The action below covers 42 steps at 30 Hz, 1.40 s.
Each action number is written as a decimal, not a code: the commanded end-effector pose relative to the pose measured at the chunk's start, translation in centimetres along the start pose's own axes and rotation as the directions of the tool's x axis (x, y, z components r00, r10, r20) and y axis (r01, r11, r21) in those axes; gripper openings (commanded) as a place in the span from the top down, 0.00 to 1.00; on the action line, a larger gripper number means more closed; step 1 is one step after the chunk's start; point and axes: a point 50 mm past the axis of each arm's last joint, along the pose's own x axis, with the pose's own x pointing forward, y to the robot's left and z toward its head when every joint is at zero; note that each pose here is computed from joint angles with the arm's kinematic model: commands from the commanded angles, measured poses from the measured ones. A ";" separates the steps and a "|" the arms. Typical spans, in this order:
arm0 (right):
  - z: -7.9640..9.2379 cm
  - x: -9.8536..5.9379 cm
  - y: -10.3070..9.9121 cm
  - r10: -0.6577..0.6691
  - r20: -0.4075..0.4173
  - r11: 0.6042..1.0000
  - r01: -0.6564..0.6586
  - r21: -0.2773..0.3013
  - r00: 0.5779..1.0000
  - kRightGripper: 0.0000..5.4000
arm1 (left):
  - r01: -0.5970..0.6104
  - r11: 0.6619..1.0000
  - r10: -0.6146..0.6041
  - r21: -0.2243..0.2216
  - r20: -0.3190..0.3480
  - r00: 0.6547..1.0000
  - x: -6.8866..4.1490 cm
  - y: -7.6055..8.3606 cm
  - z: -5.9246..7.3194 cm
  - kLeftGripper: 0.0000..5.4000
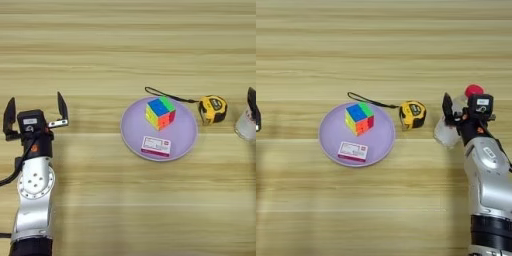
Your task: Move the objects on the table
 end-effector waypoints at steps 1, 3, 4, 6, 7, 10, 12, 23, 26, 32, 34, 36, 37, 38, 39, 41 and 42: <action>0.4 0.2 0.1 0.010 0.020 1.000 -0.010 -0.013 1.000 0.43 | 0.005 1.000 -0.005 0.003 -0.007 1.000 -0.1 0.0 -0.2 0.00; 0.5 0.2 0.2 0.015 0.029 1.000 -0.014 -0.021 0.999 0.44 | 0.007 1.000 -0.007 0.003 -0.008 1.000 -0.1 0.0 -0.2 0.00; 0.6 0.2 0.2 0.017 0.032 1.000 -0.016 -0.023 0.999 0.44 | 0.008 1.000 -0.008 0.003 -0.008 1.000 -0.1 0.0 -0.2 0.00; 0.9 0.3 0.3 0.025 0.042 0.999 -0.024 -0.024 0.999 0.44 | 0.010 1.000 -0.010 0.003 -0.007 1.000 -0.1 -0.1 -0.1 0.00; 1.0 0.3 0.4 0.029 0.047 0.999 -0.028 -0.024 0.998 0.44 | 0.011 1.000 -0.011 0.003 -0.007 1.000 0.0 -0.1 -0.1 0.00; 1.4 0.5 0.7 0.044 0.061 0.999 -0.042 -0.030 0.997 0.45 | 0.015 1.000 -0.015 0.003 -0.006 1.000 0.0 -0.2 -0.1 0.00; 1.6 0.6 0.8 0.049 0.068 0.998 -0.047 -0.032 0.996 0.45 | 0.016 1.000 -0.016 0.003 -0.005 1.000 0.0 -0.2 -0.1 0.00; 3.5 1.3 1.7 0.095 0.125 0.995 -0.090 -0.049 0.988 0.45 | 0.041 0.999 -0.041 0.004 -0.003 0.999 0.1 -0.7 -0.1 0.00; 4.6 1.6 2.2 0.121 0.154 0.992 -0.113 -0.060 0.981 0.45 | 0.060 0.998 -0.061 0.004 0.001 0.998 0.0 -1.0 0.0 0.00; 6.8 2.2 3.3 0.174 0.204 0.984 -0.161 -0.077 0.963 0.45 | 0.102 0.995 -0.102 -0.001 0.004 0.995 0.0 -1.7 0.2 0.00; 7.3 2.4 3.7 0.192 0.213 0.981 -0.180 -0.078 0.958 0.45 | 0.133 0.991 -0.133 -0.005 0.011 0.991 -0.1 -2.1 0.4 0.00; 8.1 2.5 4.4 0.218 0.231 0.975 -0.204 -0.082 0.948 0.45 | 0.173 0.985 -0.172 -0.017 0.028 0.985 -0.3 -2.7 0.9 0.00; 8.4 2.5 4.7 0.229 0.237 0.973 -0.215 -0.083 0.944 0.45 | 0.185 0.983 -0.184 -0.016 0.034 0.982 -0.3 -2.8 1.1 0.00; 8.6 2.6 5.0 0.240 0.241 0.971 -0.228 -0.079 0.940 0.45 | 0.195 0.981 -0.194 -0.013 0.037 0.980 -0.4 -3.0 1.2 0.00; 8.9 2.6 5.4 0.255 0.244 0.967 -0.244 -0.075 0.936 0.45 | 0.213 0.977 -0.212 -0.023 0.045 0.976 -0.5 -3.2 1.5 0.00; 9.2 2.8 6.1 0.282 0.243 0.959 -0.276 -0.058 0.928 0.45 | 0.251 0.968 -0.249 -0.026 0.059 0.967 -0.7 -3.7 2.0 0.00; 9.3 2.8 6.4 0.293 0.241 0.956 -0.289 -0.053 0.925 0.45 | 0.270 0.963 -0.269 -0.022 0.064 0.961 -0.8 -4.0 2.2 0.00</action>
